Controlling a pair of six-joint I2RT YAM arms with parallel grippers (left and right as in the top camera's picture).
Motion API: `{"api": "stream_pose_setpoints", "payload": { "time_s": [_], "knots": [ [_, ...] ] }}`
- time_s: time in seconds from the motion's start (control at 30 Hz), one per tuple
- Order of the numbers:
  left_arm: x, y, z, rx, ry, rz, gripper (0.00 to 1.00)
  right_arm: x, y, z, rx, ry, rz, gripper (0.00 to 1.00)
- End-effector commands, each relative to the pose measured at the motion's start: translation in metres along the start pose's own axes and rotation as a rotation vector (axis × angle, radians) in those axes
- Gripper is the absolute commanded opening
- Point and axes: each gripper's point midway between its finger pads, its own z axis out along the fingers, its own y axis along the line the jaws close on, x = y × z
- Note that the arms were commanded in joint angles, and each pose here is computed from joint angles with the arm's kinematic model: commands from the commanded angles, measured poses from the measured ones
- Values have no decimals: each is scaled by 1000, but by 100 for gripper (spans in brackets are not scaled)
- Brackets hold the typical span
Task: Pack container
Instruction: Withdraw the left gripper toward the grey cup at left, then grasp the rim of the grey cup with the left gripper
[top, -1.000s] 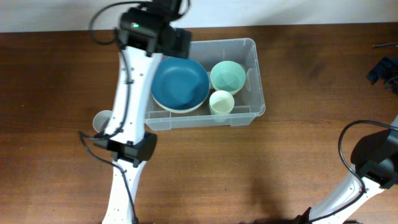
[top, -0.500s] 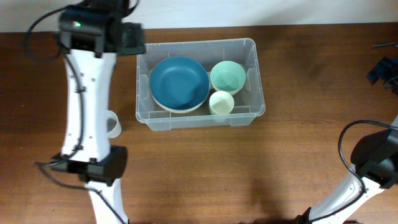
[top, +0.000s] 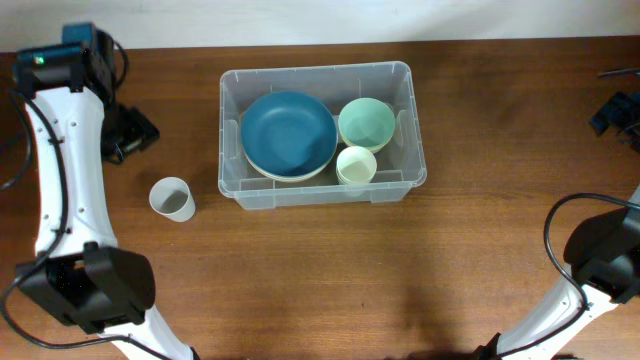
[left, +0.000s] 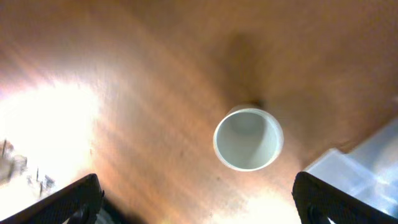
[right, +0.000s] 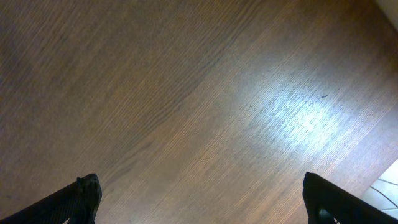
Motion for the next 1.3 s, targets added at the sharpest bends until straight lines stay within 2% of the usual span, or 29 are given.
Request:
{"api": "stream_pose_setpoints", "payload": {
  "time_s": [0.0, 0.33, 0.83, 1.1, 1.2, 1.27],
  "knots": [
    [14, -4, 17, 12, 60, -39, 100, -1, -1, -2, 13, -9, 9, 99],
    [45, -11, 71, -14, 192, -14, 100, -1, -1, -2, 13, -9, 9, 99],
    [71, -13, 114, -37, 257, 1, 100, -1, -1, -2, 13, -9, 9, 99],
    [81, -23, 140, 12, 274, -12, 99, -1, -1, -2, 13, -9, 9, 99],
    [77, -26, 141, 22, 258, -15, 93, -1, -1, -2, 13, -9, 9, 99],
    [74, -28, 142, 29, 247, -17, 79, -1, -1, -2, 13, -9, 9, 99]
  ]
}}
